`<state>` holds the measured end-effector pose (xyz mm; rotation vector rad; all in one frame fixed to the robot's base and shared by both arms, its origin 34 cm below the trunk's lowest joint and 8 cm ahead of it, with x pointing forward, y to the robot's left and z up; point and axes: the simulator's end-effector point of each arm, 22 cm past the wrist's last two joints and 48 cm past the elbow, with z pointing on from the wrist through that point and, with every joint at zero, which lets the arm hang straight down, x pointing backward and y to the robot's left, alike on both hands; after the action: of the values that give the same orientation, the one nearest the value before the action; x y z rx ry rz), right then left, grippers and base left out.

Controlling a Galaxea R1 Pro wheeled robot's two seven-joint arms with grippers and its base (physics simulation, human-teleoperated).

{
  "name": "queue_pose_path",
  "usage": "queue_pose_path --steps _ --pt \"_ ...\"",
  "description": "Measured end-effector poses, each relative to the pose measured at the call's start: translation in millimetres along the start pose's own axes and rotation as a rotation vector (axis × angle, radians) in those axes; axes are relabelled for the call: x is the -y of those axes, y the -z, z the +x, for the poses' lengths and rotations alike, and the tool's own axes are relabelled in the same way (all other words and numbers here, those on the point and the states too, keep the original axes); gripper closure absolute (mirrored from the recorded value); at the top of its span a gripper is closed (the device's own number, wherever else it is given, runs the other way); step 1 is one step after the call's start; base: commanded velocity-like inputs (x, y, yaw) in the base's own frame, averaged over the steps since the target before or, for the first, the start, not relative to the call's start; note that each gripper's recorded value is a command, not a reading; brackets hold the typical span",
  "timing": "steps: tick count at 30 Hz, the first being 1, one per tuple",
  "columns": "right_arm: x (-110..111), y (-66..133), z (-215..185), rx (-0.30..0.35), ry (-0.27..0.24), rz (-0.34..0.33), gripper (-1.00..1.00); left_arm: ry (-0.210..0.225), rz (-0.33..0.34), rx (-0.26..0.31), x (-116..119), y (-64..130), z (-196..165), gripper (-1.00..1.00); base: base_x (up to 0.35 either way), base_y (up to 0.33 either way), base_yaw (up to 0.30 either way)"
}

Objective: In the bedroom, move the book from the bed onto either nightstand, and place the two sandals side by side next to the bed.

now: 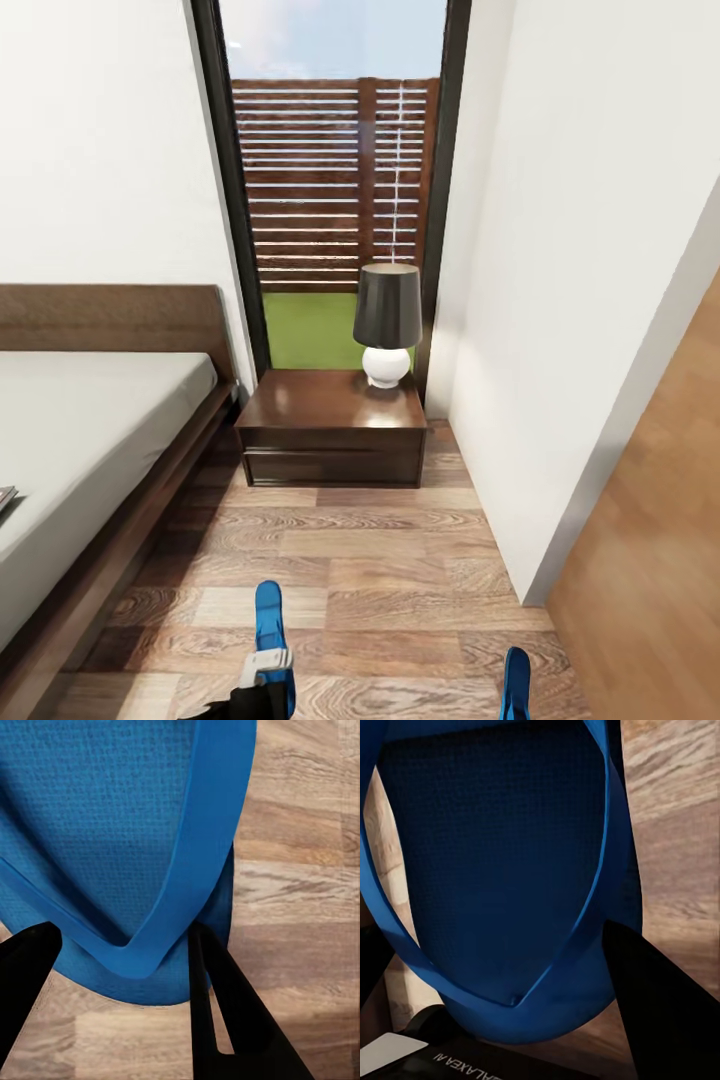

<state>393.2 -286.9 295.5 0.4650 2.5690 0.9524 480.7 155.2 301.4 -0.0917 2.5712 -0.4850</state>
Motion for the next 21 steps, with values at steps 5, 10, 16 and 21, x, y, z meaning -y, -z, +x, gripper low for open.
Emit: queue_pose_path --steps 5,10,16,21 --pt "-0.1 0.0 -0.2 0.0 0.0 0.0 1.0 0.0 -0.004 0.0 -2.1 0.0 1.5 1.0 0.305 0.0 0.0" --pt "-0.1 0.0 0.1 -0.001 0.001 0.0 1.0 0.001 -0.006 0.0 -2.5 0.0 1.6 1.0 0.325 0.0 0.0" --pt "-0.6 -0.5 0.7 -0.002 0.001 -0.001 1.0 0.001 -0.006 0.0 -2.6 -0.1 1.7 1.0 0.328 0.0 0.0" --pt "-0.8 -0.8 0.5 -0.002 0.001 -0.001 1.0 0.001 -0.006 0.0 -2.7 -0.2 1.9 1.0 0.328 0.0 0.0"
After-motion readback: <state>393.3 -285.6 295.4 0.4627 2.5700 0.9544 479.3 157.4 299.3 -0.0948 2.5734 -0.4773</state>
